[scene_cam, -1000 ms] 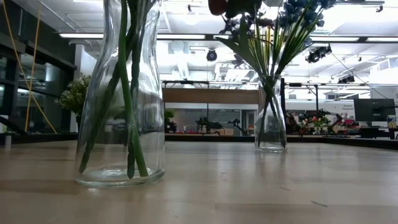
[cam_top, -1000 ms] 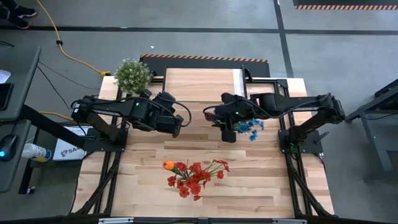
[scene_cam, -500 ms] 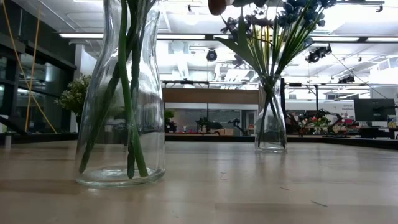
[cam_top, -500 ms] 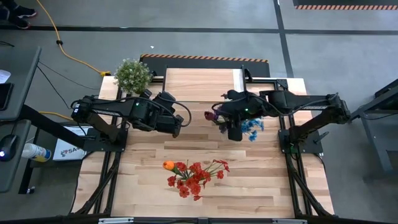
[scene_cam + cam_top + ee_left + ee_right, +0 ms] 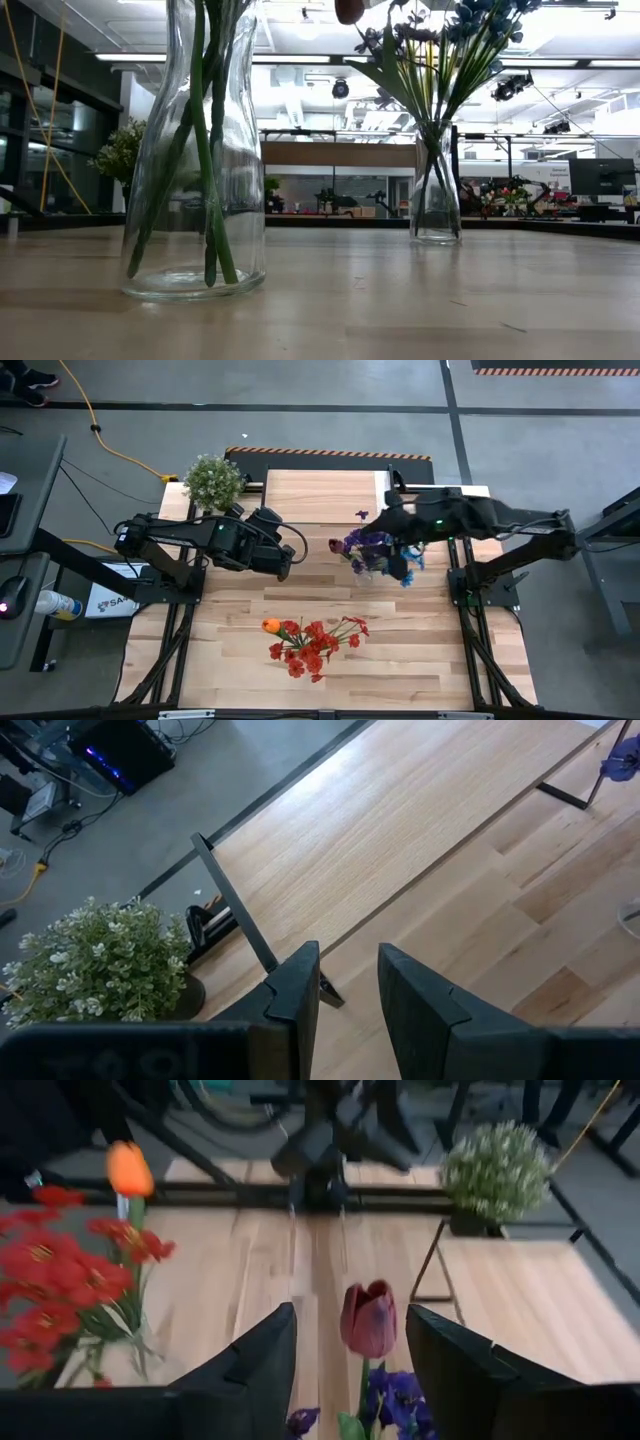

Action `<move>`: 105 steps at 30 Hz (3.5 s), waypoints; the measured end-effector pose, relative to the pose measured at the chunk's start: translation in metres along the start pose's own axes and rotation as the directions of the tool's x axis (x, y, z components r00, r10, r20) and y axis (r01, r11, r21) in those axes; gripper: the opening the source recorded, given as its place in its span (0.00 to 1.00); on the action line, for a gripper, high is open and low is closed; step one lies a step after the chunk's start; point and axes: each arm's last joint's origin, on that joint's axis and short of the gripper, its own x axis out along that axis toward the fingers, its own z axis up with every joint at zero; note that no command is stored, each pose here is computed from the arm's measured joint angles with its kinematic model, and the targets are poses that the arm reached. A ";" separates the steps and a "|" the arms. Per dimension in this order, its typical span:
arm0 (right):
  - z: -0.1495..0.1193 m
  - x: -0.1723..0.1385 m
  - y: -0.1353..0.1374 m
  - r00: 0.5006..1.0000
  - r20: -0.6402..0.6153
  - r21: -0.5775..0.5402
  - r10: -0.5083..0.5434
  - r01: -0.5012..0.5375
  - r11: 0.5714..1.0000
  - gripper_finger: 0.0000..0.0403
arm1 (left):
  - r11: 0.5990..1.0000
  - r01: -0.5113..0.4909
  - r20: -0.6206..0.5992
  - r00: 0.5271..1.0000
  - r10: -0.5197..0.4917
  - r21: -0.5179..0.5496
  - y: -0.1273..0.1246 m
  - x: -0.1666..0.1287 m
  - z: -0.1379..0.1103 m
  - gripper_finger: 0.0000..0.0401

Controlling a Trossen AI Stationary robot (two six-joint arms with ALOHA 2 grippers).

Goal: Pick and place flowers into a vace then onto a shelf
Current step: Put the bottom transparent vase with flowers on the shelf

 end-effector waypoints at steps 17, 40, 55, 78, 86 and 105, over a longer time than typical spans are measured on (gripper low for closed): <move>0.005 -0.110 -0.005 0.960 0.279 0.078 -0.001 -0.022 0.997 0.41 | 0.996 0.084 -0.042 0.996 -0.085 -0.023 0.005 -0.010 0.009 0.34; -0.004 -0.159 -0.002 0.908 0.382 0.058 0.174 -0.212 0.976 0.40 | 0.766 0.635 0.019 0.771 -0.637 -0.104 0.026 -0.141 0.001 0.34; -0.006 -0.158 0.000 0.904 0.359 0.086 0.231 -0.278 0.957 0.42 | 0.691 0.667 -0.062 0.705 -0.706 -0.279 0.006 -0.185 -0.082 0.34; -0.006 -0.158 0.001 0.897 0.358 0.090 0.260 -0.311 0.946 0.40 | 0.672 0.550 -0.105 0.730 -0.675 -0.496 -0.067 -0.135 -0.210 0.34; -0.006 -0.158 0.001 0.891 0.356 0.082 0.282 -0.330 0.940 0.40 | 0.612 0.567 -0.093 0.687 -0.721 -0.551 -0.083 -0.116 -0.236 0.34; -0.006 -0.158 0.001 0.892 0.356 0.086 0.278 -0.328 0.941 0.39 | 0.542 0.592 0.062 0.707 -0.704 -0.597 -0.088 -0.093 -0.256 0.36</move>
